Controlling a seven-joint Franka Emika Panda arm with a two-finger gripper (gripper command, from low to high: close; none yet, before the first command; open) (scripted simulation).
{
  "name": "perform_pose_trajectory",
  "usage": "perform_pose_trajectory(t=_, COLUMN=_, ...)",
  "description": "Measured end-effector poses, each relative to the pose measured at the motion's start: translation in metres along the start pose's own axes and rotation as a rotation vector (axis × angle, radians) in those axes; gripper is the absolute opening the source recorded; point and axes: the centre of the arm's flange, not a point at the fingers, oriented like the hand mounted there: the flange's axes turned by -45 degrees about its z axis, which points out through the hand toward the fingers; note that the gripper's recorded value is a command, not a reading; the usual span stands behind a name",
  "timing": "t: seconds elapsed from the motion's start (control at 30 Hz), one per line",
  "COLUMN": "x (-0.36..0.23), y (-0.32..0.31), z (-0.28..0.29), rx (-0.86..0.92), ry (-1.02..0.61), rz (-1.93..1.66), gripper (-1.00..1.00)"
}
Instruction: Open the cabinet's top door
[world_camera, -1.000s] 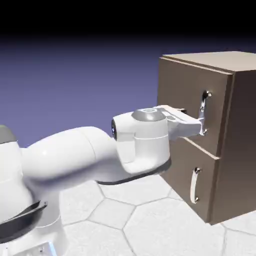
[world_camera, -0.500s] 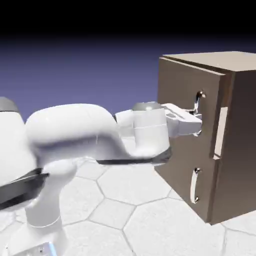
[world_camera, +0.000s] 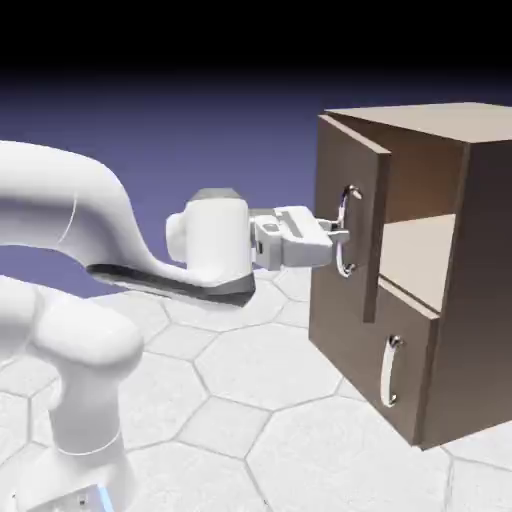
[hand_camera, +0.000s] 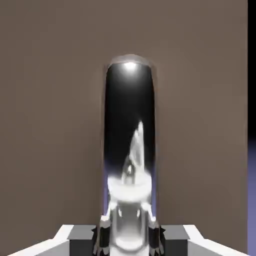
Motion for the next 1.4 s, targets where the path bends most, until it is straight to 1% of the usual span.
perform_pose_trajectory(t=0.47, x=0.000, y=-0.030, z=-0.061, rx=-0.170, ry=0.000, rz=0.003, gripper=-1.00)
perform_pose_trajectory(t=0.87, x=0.000, y=-0.071, z=-0.118, rx=-0.344, ry=0.000, rz=0.003, gripper=-1.00)
perform_pose_trajectory(t=1.13, x=0.000, y=-0.115, z=-0.161, rx=-0.497, ry=-0.001, rz=0.002, gripper=-1.00)
perform_pose_trajectory(t=1.4, x=0.001, y=-0.178, z=-0.204, rx=-0.688, ry=-0.001, rz=0.002, gripper=-1.00)
